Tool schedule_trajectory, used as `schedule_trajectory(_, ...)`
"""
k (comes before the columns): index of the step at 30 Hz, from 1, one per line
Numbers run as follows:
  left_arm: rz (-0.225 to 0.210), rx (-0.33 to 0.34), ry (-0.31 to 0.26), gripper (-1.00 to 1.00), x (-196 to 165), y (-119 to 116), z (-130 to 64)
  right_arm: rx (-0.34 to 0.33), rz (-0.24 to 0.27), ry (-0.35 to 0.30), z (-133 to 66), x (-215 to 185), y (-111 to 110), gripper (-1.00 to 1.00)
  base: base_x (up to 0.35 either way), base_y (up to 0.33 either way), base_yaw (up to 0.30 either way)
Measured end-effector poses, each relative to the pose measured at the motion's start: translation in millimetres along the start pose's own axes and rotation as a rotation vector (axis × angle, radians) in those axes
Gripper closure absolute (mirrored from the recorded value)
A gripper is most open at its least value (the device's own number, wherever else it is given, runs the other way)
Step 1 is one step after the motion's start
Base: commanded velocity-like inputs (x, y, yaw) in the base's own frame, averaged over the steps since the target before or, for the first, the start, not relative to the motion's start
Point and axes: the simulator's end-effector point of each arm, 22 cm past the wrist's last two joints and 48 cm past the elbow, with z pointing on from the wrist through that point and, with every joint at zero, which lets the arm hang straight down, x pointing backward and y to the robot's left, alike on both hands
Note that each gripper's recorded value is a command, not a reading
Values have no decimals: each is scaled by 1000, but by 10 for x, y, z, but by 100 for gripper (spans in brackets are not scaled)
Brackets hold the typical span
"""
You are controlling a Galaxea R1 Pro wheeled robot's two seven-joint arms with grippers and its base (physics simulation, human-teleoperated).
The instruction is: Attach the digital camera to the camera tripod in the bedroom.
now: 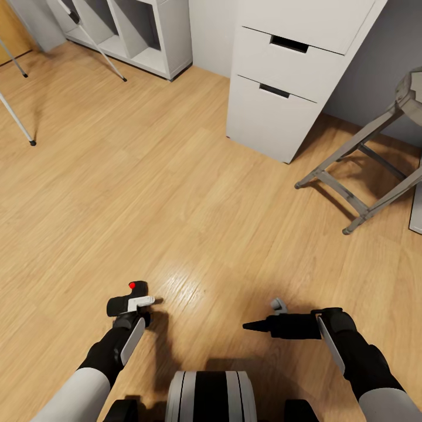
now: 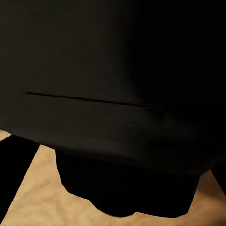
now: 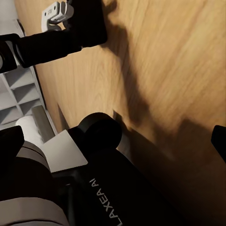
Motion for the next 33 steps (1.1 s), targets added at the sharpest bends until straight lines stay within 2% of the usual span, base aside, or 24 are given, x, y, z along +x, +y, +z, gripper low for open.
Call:
schedule_trajectory(10,-9,1,-9,100,-20,-7,-2,0,0,0,-1,-1,0,-100,0,0,0)
schedule_trajectory(16,-27,8,-61,100,-185,-47,-51,-1,-1,-1,-1,-4,4,-100,0,0,0)
schedule_trajectory(18,-21,24,-99,100,-324,-145,-128,-1,-1,-1,-1,-4,4,-100,0,0,0)
schedule_trajectory(20,-15,64,-190,100,-681,-352,-357,-1,-1,-1,-2,-4,5,-100,0,0,0)
schedule_trajectory(21,-32,102,-272,100,-1009,-507,-608,-1,-1,-1,-2,-4,5,-100,0,0,0)
schedule_trajectory(22,-40,114,-316,100,-1181,-554,-748,-1,-1,-1,-2,-5,5,-100,0,0,0)
schedule_trajectory(24,-96,160,-449,100,-1658,-716,-1272,-1,-1,-2,-3,-5,6,-100,0,0,0)
schedule_trajectory(25,-121,68,-465,100,-1578,-736,-1754,0,-1,1,2,1,1,-100,0,0,0)
schedule_trajectory(26,-141,100,-489,100,-1646,-846,-1894,0,-1,1,0,1,1,-100,0,0,0)
schedule_trajectory(33,-155,100,-517,100,-1739,-782,-2059,0,-25,-13,-58,-60,111,-100,0,0,0)
